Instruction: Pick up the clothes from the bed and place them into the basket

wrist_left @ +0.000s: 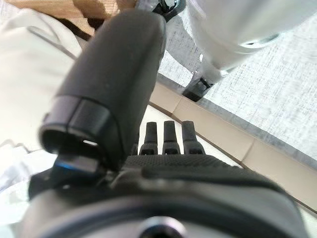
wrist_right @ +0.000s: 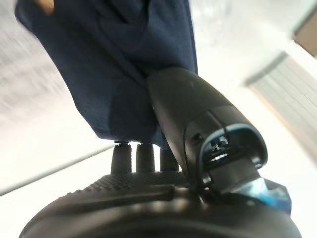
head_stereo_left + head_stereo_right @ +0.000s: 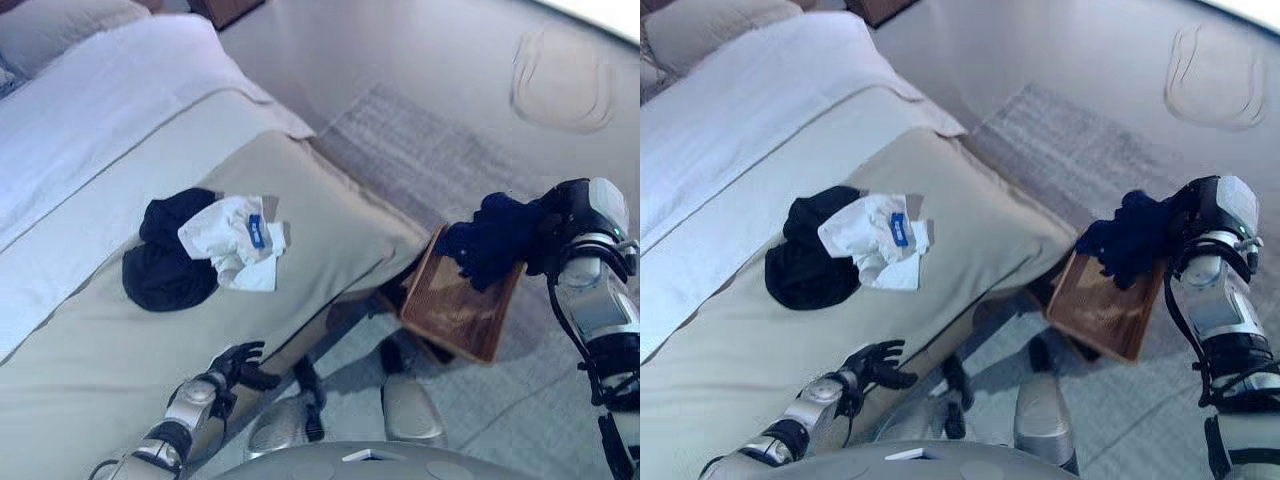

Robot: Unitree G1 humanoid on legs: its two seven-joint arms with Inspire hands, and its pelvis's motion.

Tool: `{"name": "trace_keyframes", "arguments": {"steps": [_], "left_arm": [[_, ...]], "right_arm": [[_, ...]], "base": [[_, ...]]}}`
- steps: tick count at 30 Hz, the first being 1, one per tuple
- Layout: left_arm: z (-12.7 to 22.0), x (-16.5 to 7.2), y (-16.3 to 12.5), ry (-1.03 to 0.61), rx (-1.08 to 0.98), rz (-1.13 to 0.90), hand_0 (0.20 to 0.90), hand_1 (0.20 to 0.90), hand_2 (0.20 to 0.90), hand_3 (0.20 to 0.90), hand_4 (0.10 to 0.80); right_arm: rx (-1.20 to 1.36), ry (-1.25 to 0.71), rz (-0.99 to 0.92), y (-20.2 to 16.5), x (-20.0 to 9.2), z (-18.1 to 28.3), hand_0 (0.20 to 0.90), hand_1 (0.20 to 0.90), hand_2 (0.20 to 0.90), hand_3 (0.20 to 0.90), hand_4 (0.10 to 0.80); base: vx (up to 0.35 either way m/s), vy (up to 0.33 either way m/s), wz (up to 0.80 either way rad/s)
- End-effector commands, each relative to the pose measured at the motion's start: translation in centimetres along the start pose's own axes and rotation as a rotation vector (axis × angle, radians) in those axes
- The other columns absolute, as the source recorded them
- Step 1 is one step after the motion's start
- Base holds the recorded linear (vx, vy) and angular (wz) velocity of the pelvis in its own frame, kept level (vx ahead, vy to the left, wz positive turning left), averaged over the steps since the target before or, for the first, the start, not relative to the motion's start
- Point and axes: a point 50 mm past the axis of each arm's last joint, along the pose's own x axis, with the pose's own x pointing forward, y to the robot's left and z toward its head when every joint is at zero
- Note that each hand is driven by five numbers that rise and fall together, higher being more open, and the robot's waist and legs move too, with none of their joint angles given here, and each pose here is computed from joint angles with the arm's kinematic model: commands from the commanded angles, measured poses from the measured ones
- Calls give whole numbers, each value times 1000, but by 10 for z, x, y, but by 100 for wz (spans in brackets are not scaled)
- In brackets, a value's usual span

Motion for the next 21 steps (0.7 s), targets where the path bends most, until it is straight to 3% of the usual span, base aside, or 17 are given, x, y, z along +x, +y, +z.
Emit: {"name": "trace_keyframes", "arguments": {"steps": [1, 7, 9, 17, 21], "left_arm": [[30, 2, 10, -141, -35, 52, 900, 900, 900, 900, 800], [57, 0, 20, -262, -95, 83, 900, 900, 900, 900, 800], [59, -1, 22, -274, -98, 80, 900, 900, 900, 900, 800], [59, -5, 22, -289, -81, 31, 900, 900, 900, 900, 800], [53, -7, 26, -267, -82, 29, 900, 900, 900, 900, 800]], "right_arm": [[-38, -181, -246, -57, 23, 56, 300, 300, 300, 200, 100], [-22, -107, -321, -73, 39, 69, 305, 305, 305, 205, 105], [-32, -83, -319, -75, 42, 67, 900, 900, 900, 900, 800], [-152, 257, -200, -73, 49, 2, 900, 900, 900, 900, 800], [-175, 332, -112, -64, 43, -24, 900, 900, 900, 900, 800]], "base": [[-172, -93, -11], [-127, -93, -4], [-4, -49, -6], [8, -11, 8], [65, 8, 11]]}}
